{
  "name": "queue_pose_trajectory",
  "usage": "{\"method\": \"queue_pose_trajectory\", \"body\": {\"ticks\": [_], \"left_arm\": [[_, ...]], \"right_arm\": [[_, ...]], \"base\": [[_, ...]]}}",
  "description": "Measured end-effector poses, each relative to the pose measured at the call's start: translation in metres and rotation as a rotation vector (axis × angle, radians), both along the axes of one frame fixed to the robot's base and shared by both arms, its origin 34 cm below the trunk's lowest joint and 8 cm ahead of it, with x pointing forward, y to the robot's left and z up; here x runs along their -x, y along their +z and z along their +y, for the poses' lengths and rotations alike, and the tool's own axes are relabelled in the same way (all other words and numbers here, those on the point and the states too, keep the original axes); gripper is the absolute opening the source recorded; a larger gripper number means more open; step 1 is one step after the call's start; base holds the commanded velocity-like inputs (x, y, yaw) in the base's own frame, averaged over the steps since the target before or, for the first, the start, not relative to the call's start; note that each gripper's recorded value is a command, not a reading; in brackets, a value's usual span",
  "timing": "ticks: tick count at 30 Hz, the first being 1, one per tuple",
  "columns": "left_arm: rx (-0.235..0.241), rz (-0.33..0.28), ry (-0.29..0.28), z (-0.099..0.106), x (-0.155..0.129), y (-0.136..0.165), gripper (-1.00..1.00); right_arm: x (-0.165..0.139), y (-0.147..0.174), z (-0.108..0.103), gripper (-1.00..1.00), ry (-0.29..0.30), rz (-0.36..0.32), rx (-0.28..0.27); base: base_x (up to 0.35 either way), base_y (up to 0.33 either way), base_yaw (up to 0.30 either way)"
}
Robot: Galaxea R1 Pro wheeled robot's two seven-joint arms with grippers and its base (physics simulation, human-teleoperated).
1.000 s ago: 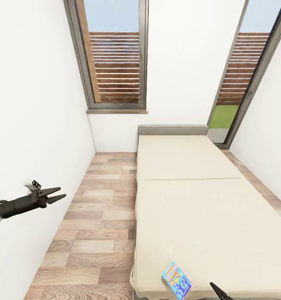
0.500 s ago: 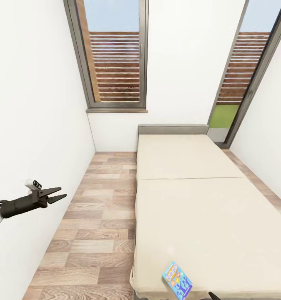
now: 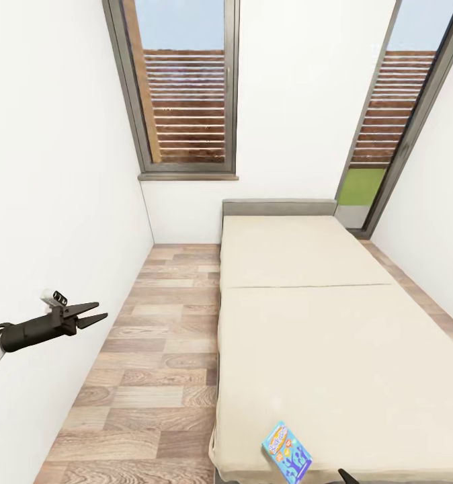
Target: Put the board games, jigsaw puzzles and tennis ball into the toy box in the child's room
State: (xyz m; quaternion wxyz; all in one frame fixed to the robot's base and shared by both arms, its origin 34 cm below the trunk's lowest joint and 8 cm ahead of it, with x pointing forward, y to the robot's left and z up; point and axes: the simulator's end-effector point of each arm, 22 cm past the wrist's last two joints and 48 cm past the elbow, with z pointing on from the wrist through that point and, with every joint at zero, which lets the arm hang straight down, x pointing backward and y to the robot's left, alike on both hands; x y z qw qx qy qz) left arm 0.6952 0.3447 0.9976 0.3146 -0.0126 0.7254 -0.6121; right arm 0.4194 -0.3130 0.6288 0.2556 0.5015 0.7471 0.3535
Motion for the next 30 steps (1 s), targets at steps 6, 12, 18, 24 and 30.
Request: {"method": "queue_pose_trajectory", "body": {"ticks": [6,12,18,24,30], "left_arm": [[0.0,0.0,0.0,0.0,-0.001,-0.008,1.0],[-0.001,-0.002,0.0,0.0,-0.002,-0.016,1.0],[-0.001,-0.002,0.0,0.0,-0.002,-0.024,1.0],[-0.001,-0.002,0.0,0.0,-0.003,-0.033,1.0],[0.001,-0.003,-0.001,-0.001,-0.003,-0.041,1.0]], "right_arm": [[-0.033,0.0,-0.003,1.0,-0.024,-0.037,-0.005],[-0.048,-0.017,0.003,1.0,-0.043,0.017,0.005],[-0.06,-0.027,0.005,1.0,-0.049,0.031,0.011],[-0.062,-0.036,0.004,1.0,-0.05,0.033,0.013],[-0.062,-0.045,0.005,1.0,-0.047,0.035,0.012]], "base": [[0.0,0.0,0.0],[0.0,0.0,0.0],[0.0,0.0,0.0],[0.0,0.0,0.0],[0.0,0.0,0.0]]}}
